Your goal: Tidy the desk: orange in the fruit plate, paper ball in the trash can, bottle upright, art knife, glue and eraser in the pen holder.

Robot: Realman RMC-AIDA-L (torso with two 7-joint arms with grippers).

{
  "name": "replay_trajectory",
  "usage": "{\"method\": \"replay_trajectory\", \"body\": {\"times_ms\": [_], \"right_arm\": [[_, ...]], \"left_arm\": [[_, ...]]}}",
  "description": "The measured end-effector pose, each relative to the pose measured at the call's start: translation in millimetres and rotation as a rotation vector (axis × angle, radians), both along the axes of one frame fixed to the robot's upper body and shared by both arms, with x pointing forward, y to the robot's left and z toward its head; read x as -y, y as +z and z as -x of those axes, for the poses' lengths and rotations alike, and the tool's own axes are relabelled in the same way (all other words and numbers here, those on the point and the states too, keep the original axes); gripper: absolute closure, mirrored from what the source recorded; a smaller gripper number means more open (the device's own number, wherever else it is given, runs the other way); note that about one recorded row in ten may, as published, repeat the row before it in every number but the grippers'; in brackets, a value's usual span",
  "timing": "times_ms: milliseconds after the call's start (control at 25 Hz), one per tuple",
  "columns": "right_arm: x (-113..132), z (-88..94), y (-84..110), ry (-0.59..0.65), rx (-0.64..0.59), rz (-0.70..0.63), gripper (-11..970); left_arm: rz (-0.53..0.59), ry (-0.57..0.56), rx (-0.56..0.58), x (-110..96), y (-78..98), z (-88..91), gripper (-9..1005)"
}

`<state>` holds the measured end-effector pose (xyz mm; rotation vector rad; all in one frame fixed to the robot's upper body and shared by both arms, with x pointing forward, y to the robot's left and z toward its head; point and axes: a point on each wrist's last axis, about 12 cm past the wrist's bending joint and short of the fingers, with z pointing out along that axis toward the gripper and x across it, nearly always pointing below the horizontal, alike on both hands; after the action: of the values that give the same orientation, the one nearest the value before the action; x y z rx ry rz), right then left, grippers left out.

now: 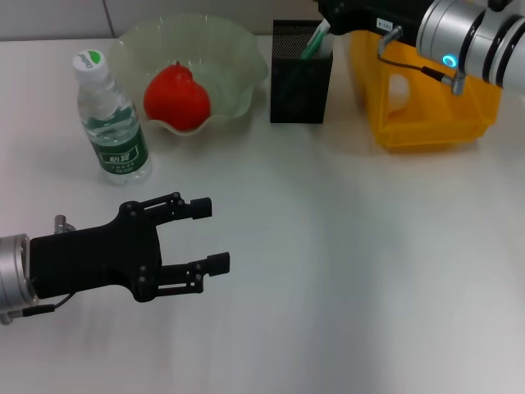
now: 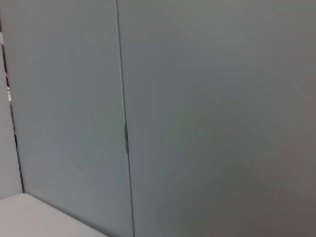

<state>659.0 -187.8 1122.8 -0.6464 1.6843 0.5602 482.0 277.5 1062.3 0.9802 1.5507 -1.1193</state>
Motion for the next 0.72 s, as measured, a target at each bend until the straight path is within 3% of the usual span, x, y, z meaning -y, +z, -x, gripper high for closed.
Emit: {"method": "replay_trajectory", "body": {"times_ms": [240, 520, 720], "right_arm": [[4, 4.2, -3.8, -0.015, -0.015, -0.052, 919], [26, 20.4, 12.6, 0.002, 0.078, -0.244, 674], [70, 56.9, 19.7, 0.036, 0.143, -0.474, 441]], "left_arm": [[-0.001, 0.002, 0.0, -2, -0.2, 1.2, 185], [0.0, 0.001, 0.003, -2, -0.3, 2.2, 185], [0.008, -0.002, 0.007, -1, -0.4, 2.7, 185]]}}
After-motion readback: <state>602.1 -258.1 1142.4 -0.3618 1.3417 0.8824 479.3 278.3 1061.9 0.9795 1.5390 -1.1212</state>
